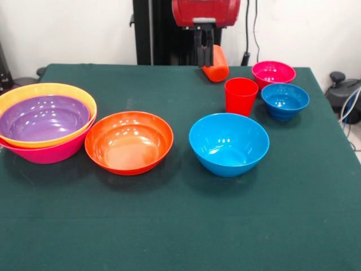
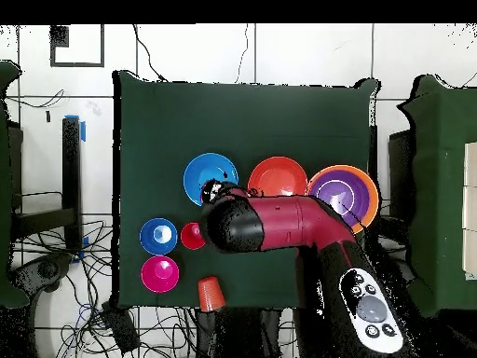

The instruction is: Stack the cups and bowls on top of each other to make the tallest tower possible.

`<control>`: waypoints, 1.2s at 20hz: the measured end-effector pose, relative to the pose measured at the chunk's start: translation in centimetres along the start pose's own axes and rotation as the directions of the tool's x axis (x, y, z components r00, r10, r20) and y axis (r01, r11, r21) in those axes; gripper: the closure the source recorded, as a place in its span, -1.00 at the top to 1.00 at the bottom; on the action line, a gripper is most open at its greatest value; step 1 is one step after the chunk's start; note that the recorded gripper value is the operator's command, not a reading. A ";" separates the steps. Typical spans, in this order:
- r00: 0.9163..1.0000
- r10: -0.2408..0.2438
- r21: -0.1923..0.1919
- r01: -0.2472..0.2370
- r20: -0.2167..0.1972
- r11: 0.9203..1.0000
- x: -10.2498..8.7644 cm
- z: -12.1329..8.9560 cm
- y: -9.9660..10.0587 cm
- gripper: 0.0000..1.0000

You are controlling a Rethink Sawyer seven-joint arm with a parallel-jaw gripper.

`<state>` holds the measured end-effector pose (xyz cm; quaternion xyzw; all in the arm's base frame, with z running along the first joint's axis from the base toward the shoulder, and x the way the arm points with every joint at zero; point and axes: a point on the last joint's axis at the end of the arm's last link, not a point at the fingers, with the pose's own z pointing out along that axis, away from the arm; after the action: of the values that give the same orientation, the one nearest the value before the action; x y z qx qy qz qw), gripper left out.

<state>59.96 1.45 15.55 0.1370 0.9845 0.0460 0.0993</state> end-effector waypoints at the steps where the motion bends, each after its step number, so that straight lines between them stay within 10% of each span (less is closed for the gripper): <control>1: 1.000 0.002 0.002 -0.002 -0.002 1.000 0.1 0.1 -0.1 -1.00; 11: 0.999 0.047 0.085 -0.048 0.009 0.995 0.6 -0.7 -3.5 -1.00; 12: 0.999 0.053 0.131 -0.054 0.011 0.990 1.1 -1.8 -4.3 1.00; 24: 0.997 0.079 0.229 -0.082 0.025 0.970 2.2 -5.0 -5.9 1.00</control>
<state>55.33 -3.87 19.35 0.1877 0.9761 -0.0651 0.0884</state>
